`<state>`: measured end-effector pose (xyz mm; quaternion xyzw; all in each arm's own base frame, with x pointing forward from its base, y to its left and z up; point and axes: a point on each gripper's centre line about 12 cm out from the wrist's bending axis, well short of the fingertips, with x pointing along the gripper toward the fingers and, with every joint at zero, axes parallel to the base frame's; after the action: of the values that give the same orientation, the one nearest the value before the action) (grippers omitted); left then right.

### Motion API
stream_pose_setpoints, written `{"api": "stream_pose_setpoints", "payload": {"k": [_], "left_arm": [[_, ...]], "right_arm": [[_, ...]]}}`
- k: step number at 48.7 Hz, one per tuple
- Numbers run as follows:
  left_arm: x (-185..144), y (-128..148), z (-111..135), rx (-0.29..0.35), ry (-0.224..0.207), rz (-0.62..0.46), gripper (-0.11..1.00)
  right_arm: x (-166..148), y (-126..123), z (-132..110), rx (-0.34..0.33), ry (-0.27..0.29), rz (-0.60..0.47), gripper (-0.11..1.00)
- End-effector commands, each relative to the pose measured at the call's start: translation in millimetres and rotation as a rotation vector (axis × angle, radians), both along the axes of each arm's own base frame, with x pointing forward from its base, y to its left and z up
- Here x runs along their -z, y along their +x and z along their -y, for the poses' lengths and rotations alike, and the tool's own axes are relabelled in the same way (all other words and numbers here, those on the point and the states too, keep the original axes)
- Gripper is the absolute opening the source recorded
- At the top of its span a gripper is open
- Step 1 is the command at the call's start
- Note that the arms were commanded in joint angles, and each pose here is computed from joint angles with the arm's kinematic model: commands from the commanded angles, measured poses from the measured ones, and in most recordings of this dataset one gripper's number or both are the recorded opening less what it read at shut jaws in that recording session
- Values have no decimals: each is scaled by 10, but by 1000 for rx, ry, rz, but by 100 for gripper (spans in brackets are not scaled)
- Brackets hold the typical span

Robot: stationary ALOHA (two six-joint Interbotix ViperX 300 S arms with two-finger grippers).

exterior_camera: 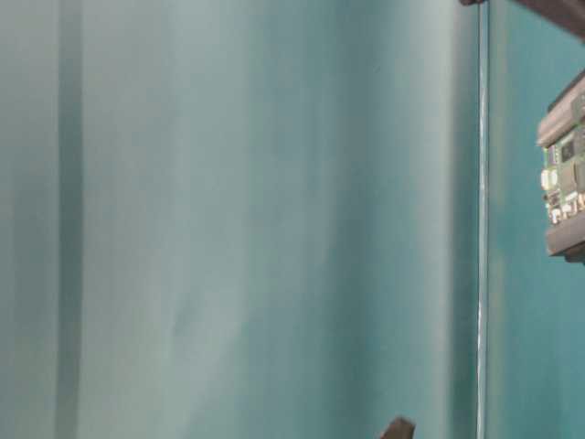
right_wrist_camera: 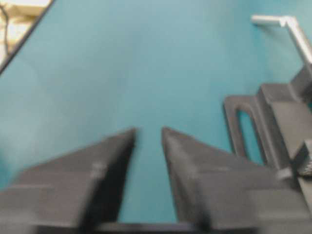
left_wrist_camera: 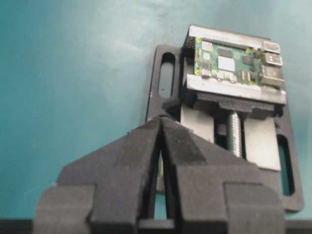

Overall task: Insert the USB into the fixed PCB.
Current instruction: 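Move both grippers apart, lowering the right gripper over the USB plug, then close the right gripper on the black cable behind the USB plug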

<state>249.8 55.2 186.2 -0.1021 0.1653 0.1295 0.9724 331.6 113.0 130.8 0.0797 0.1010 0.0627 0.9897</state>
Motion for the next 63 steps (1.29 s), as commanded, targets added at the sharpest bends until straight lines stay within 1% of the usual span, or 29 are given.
{"api": "stream_pose_setpoints", "payload": {"k": [1,4,6,16,21,32,38,42,53,63], "left_arm": [[-59,-75,25,3,3,34,0],[-56,-150,40,3,5,43,0],[-50,-215,53,3,7,50,0],[-44,-465,102,3,14,87,0],[-36,-610,134,5,15,97,0],[-59,-893,204,15,22,142,0],[-44,-1026,234,19,34,164,0],[4,-1105,252,21,34,169,0],[80,-1203,275,22,35,182,0],[90,-1199,274,22,33,174,0]], "right_arm": [[-60,34,-32,14,19,22,51],[-44,29,-52,20,21,19,58],[-33,28,-73,23,25,18,61],[84,0,-256,28,44,-3,60],[137,4,-333,48,52,-14,60],[192,46,-452,57,22,-25,60],[311,41,-480,78,18,-58,60],[395,27,-493,81,10,-78,60],[589,-6,-543,67,-15,-142,60],[688,-16,-509,101,-15,-175,60]]}}
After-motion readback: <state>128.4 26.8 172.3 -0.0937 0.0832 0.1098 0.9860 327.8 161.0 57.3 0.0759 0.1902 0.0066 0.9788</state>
